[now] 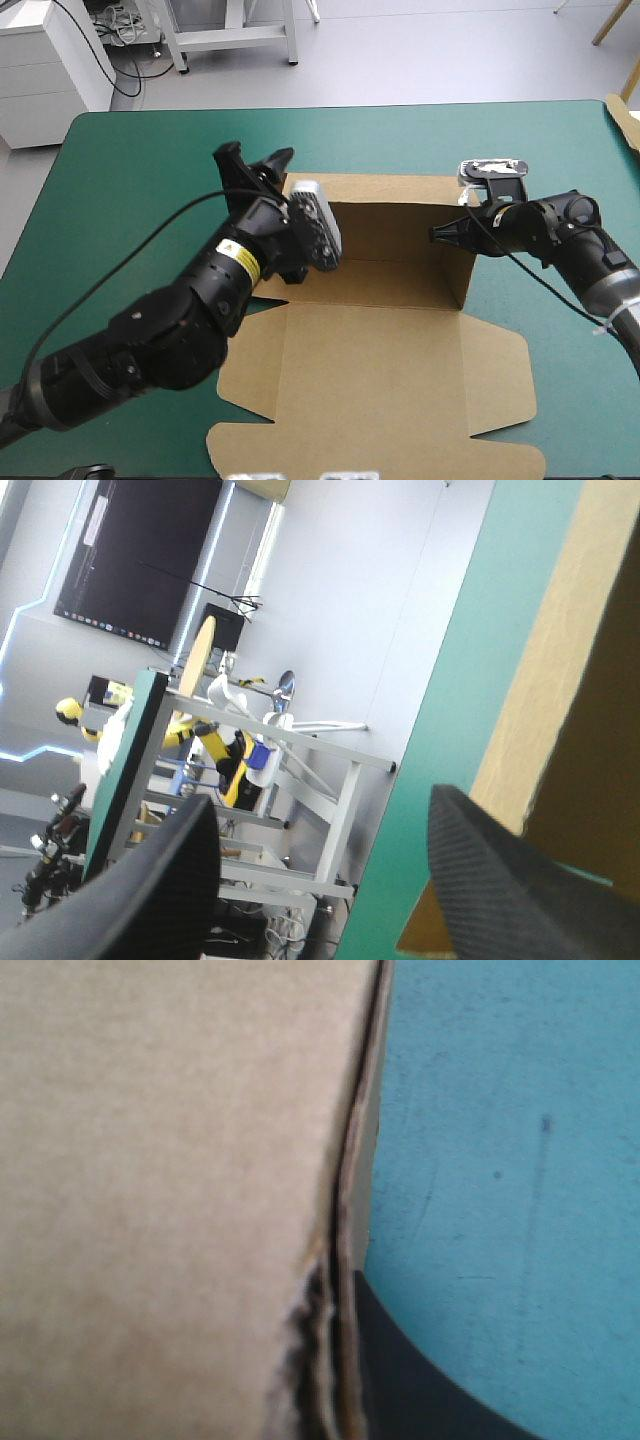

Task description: Fold the box

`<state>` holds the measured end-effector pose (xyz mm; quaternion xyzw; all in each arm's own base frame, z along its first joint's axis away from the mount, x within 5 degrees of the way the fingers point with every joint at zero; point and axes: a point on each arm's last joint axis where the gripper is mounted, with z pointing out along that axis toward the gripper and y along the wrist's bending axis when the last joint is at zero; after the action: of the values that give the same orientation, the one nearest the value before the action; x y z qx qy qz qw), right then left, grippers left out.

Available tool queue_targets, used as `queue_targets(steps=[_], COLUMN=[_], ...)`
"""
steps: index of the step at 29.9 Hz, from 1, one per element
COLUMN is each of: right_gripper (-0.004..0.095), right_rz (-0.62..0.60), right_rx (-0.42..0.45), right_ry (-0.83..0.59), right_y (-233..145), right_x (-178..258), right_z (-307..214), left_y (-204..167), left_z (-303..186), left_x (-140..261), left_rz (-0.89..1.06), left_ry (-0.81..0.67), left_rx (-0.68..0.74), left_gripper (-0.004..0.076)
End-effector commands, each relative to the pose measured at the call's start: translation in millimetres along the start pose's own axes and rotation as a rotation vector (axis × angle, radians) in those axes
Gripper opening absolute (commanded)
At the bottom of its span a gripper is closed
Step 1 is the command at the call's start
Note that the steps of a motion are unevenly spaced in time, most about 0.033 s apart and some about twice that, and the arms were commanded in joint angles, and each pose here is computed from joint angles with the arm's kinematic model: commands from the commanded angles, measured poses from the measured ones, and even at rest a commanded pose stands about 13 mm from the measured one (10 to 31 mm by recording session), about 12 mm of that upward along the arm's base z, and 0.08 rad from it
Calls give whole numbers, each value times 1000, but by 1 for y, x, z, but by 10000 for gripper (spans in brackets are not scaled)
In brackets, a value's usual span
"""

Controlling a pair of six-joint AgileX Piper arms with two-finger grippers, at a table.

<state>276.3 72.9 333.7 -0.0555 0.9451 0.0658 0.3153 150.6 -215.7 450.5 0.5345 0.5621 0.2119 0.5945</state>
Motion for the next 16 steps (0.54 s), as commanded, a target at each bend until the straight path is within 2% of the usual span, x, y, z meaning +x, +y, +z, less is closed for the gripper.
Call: queue_targets(steps=[1, 5, 10, 16], right_gripper=[-21, -21, -21, -22], right_rz=[-2, -25, -39, -66], right_rx=[24, 55, 72, 53], right_ry=[-58, 46, 172, 194], right_y=[-11, -21, -30, -30], right_x=[-22, -34, -48, -66], right_z=[-20, -18, -6, 19], left_y=[48, 73, 86, 98], left_z=[-13, -5, 6, -5], left_x=[8, 36, 74, 98], left_rz=[-100, -226, -447, -652], left_ry=[-12, 80, 192, 180], left_rx=[-23, 36, 59, 56], left_gripper=[386, 315, 224, 102])
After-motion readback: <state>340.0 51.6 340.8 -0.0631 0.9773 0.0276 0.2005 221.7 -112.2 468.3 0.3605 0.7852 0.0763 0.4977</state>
